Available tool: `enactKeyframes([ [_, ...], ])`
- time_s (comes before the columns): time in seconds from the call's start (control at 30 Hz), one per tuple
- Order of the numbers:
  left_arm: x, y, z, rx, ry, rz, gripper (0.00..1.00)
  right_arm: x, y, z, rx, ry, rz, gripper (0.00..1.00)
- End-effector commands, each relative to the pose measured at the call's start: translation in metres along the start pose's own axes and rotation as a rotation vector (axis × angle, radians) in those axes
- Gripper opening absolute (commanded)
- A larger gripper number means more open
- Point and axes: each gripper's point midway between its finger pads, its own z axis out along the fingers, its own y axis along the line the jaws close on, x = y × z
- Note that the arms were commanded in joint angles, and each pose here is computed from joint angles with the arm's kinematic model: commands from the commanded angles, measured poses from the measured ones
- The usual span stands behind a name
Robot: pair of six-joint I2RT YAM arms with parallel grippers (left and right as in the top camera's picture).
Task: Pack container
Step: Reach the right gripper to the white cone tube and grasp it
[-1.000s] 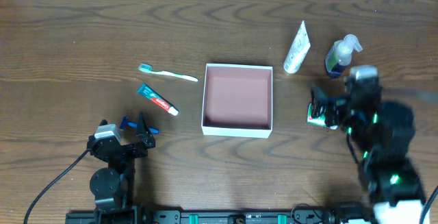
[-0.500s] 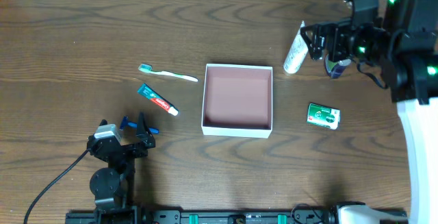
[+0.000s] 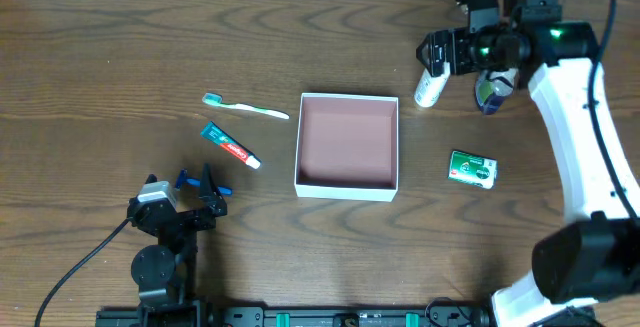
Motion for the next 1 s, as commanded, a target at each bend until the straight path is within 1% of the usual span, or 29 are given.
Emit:
enactKeyframes([
  [0.0, 0.015, 0.001, 0.001, 0.006, 0.041, -0.007, 0.98, 0.000, -0.013, 0.012, 0.024, 0.015, 0.005, 0.84],
  [0.07, 0.015, 0.001, 0.001, 0.006, 0.041, -0.007, 0.98, 0.002, -0.018, 0.019, 0.035, 0.028, 0.012, 0.75],
  [0.17, 0.015, 0.001, 0.001, 0.007, 0.041, -0.007, 0.98, 0.003, -0.025, 0.021, 0.072, 0.033, 0.018, 0.56],
  [0.2, 0.015, 0.001, 0.001, 0.006, 0.041, -0.007, 0.98, 0.003, -0.027, 0.021, 0.086, 0.032, 0.015, 0.54],
  [0.4, 0.015, 0.001, 0.001, 0.006, 0.041, -0.007, 0.98, 0.000, -0.039, 0.020, 0.159, 0.026, -0.015, 0.47],
  [0.47, 0.015, 0.001, 0.001, 0.006, 0.041, -0.007, 0.98, -0.001, -0.039, 0.020, 0.161, 0.023, -0.026, 0.42],
  [0.53, 0.015, 0.001, 0.001, 0.006, 0.041, -0.007, 0.98, -0.002, -0.039, 0.020, 0.163, 0.018, -0.031, 0.31],
  [0.67, 0.015, 0.001, 0.001, 0.006, 0.041, -0.007, 0.98, -0.002, -0.039, 0.021, 0.163, 0.018, -0.030, 0.16],
  [0.73, 0.015, 0.001, 0.001, 0.006, 0.041, -0.007, 0.98, -0.002, -0.039, 0.021, 0.163, 0.020, -0.030, 0.03],
  [0.77, 0.015, 0.001, 0.001, 0.006, 0.041, -0.007, 0.98, -0.002, -0.039, 0.021, 0.162, 0.020, -0.030, 0.01],
  [0.97, 0.015, 0.001, 0.001, 0.007, 0.041, -0.007, 0.98, -0.007, -0.035, 0.021, 0.164, 0.001, -0.039, 0.01],
])
